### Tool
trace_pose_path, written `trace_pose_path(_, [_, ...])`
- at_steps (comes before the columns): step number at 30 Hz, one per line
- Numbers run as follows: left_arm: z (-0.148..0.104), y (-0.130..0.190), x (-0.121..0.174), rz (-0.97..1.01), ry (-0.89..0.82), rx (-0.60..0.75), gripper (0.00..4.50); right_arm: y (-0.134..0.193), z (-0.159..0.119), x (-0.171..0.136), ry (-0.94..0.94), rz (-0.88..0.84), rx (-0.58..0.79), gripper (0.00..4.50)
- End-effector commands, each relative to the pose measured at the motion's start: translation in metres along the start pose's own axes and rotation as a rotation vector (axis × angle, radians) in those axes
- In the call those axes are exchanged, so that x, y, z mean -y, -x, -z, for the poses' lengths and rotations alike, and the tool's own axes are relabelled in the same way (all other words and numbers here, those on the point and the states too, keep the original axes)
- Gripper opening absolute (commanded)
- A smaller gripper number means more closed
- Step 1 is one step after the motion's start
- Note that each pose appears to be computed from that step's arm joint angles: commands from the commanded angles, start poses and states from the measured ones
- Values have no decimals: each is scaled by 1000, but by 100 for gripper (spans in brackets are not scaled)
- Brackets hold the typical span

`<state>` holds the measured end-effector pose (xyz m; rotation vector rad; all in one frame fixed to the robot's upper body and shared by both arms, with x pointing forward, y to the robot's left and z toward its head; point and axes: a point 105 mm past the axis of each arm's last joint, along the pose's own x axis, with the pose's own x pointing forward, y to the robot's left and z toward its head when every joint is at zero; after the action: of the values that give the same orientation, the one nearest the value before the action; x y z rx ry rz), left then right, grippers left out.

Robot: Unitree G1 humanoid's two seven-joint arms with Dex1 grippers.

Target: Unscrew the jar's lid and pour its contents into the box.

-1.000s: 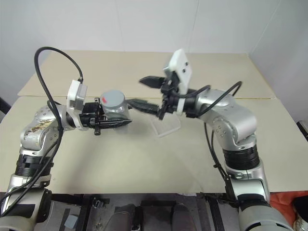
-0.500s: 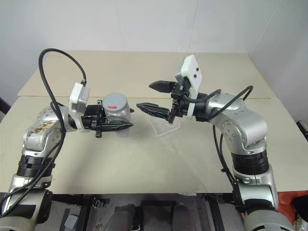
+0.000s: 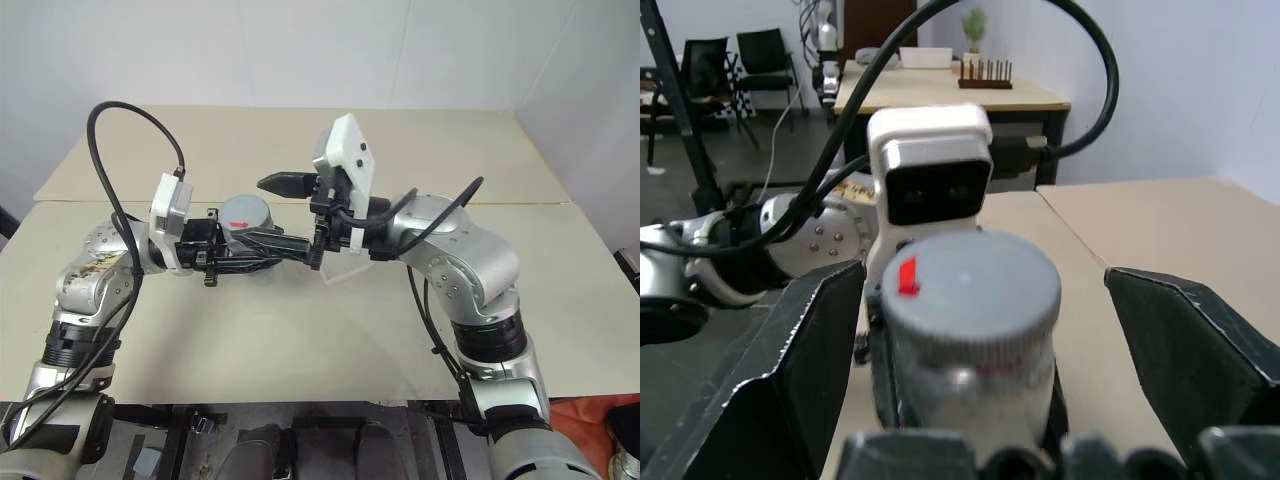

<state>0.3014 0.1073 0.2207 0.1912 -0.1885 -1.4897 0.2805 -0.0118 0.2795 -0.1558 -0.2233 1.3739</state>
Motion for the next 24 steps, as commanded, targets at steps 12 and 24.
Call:
trace_pose_path(12, [-8,1,1,-2,-41,8,198,-10,-5,-3,10,-34,-4,388])
trace_pose_path(24, [-6,2,2,-3,-39,-1,198,-7,-18,7,-52,-2,48,275])
